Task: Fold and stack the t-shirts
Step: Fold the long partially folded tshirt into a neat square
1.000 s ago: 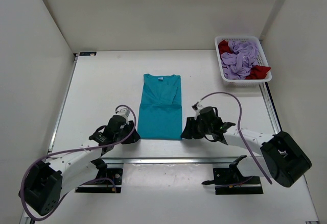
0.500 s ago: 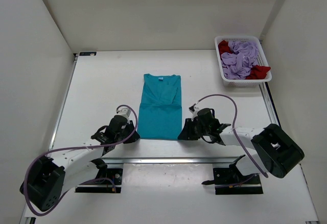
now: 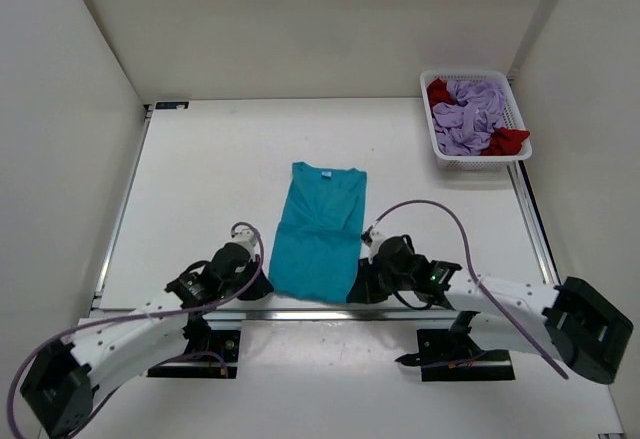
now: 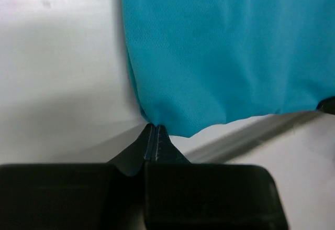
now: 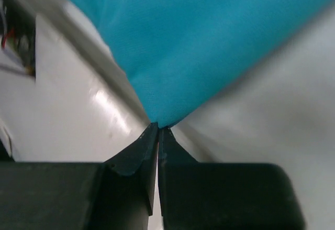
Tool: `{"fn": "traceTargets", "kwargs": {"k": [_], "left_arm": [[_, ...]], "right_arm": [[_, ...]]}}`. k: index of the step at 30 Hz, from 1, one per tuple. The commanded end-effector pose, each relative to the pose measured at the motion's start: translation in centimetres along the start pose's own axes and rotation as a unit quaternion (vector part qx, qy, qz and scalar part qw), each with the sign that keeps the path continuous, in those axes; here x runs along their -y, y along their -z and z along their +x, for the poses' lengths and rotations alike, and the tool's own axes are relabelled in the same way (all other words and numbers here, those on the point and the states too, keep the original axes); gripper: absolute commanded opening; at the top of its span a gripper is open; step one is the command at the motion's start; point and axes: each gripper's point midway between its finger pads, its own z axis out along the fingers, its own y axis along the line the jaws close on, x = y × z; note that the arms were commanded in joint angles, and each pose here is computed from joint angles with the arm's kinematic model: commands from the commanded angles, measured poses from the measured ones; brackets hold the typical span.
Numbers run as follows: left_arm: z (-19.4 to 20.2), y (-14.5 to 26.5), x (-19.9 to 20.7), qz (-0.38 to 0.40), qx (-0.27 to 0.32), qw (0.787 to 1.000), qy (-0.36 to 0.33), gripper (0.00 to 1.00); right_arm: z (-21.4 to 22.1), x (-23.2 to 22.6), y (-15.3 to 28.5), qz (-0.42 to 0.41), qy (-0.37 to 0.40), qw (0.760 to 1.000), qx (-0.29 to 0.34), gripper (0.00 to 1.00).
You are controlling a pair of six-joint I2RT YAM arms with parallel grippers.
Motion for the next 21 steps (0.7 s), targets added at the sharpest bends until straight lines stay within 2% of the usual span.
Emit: {"fn": "traceTargets", "kwargs": {"k": [1,4,7,8,9,10,11,12,17,19,21], "left_arm": [[2.5,2.2,-0.5,0.002,-0.031,0.999,0.022,0.00],[0.7,4.1,1.2,0.029,-0.016,0.999,0.040,0.00],[-4.9,6.9,5.5,0.080,0.035,0.996,0.032,0.00],[-5.8,6.6,6.2,0.080,0.036,0.996,0.025,0.00],[-8.4,7.6,8.1,0.098,0.068,0.993,0.013,0.00],[-10.2,7.9,9.7,0.104,0.076,0.992,0.000,0.00],[-11.4,6.9,10.2,0.097,0.075,0.993,-0.002,0.00],[-13.6,7.6,12.0,0.119,0.097,0.988,-0.015,0.00],[-23.6,3.3,12.4,0.089,0.140,0.986,0.002,0.00],[-25.6,-1.0,10.3,0.045,0.118,0.992,0.016,0.00],[-28.4,-3.2,9.9,0.035,0.119,0.992,0.024,0.00]], "right_arm": [[2.9,-0.1,1.5,0.042,-0.011,0.999,-0.023,0.00],[1.1,-2.9,2.8,0.007,-0.005,1.000,-0.002,0.00],[-3.9,-4.8,4.1,-0.003,0.029,0.999,0.045,0.01],[-5.1,-4.4,4.4,0.002,0.028,0.998,0.054,0.00],[-7.2,-3.7,4.6,0.012,0.023,0.997,0.068,0.00],[-8.0,-3.9,4.5,-0.001,0.030,0.997,0.065,0.00],[-10.3,-3.3,5.2,0.002,0.025,0.996,0.091,0.00],[-12.6,-2.2,5.8,0.015,0.021,0.993,0.115,0.00],[-20.7,2.0,8.0,0.020,-0.020,0.984,0.176,0.00],[-23.4,3.4,8.2,0.018,-0.029,0.982,0.187,0.00],[-24.7,6.4,6.6,0.028,-0.055,0.983,0.173,0.01]]}}
